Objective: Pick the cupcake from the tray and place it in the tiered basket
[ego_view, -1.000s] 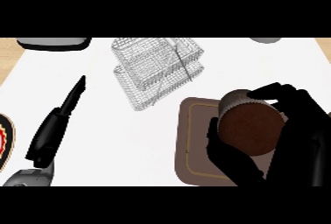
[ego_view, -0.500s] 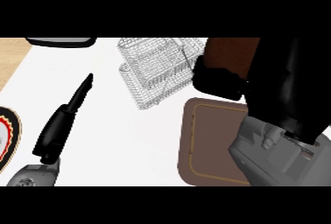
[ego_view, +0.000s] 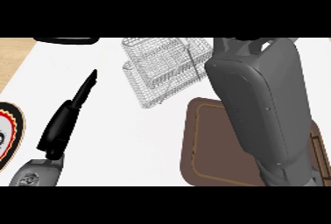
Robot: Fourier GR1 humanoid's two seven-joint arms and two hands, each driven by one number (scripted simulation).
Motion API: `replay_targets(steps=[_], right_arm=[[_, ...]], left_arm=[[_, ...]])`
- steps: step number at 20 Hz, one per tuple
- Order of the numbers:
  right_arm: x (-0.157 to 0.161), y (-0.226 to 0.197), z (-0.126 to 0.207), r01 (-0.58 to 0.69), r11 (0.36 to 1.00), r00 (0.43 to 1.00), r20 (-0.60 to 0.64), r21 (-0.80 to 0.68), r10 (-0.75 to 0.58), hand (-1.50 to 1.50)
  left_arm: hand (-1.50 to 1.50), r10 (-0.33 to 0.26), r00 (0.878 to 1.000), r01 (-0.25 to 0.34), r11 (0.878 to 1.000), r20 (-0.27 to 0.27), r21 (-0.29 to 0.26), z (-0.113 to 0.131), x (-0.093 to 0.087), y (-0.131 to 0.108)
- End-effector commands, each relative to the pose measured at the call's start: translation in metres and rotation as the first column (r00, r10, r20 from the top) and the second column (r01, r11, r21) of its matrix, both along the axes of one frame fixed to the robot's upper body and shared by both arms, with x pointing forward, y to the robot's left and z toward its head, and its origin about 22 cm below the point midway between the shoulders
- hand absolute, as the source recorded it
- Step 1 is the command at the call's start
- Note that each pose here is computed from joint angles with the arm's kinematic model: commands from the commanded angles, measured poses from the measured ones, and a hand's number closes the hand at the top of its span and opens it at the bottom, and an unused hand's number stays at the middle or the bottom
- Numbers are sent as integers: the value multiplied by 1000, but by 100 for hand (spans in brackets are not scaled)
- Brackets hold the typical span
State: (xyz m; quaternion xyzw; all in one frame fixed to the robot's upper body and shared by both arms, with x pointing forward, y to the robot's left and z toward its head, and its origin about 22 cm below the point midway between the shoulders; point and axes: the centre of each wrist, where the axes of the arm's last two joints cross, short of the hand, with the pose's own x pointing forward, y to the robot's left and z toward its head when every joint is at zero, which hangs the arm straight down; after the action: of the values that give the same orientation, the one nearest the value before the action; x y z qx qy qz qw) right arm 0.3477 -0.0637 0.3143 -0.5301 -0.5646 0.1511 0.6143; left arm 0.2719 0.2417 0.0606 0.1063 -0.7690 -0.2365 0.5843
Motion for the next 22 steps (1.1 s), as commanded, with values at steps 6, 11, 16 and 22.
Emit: replay_targets(steps=[6,11,16,22], right_arm=[[52,3,-20,131,938,990,-2,320,-138,-150],[76,1,-38,25,924,993,96,381,-67,-150],[79,13,-28,-40,900,943,314,434,-109,-150],[84,-6,-22,111,883,835,439,457,-332,-150]], left_arm=[[0,-29,1000,29,1000,5,3,11,4,-7],[0,-25,1000,24,1000,12,7,4,11,-6],[0,-17,1000,17,1000,-6,0,3,12,-5],[0,34,999,-35,999,-32,-15,-13,0,3]])
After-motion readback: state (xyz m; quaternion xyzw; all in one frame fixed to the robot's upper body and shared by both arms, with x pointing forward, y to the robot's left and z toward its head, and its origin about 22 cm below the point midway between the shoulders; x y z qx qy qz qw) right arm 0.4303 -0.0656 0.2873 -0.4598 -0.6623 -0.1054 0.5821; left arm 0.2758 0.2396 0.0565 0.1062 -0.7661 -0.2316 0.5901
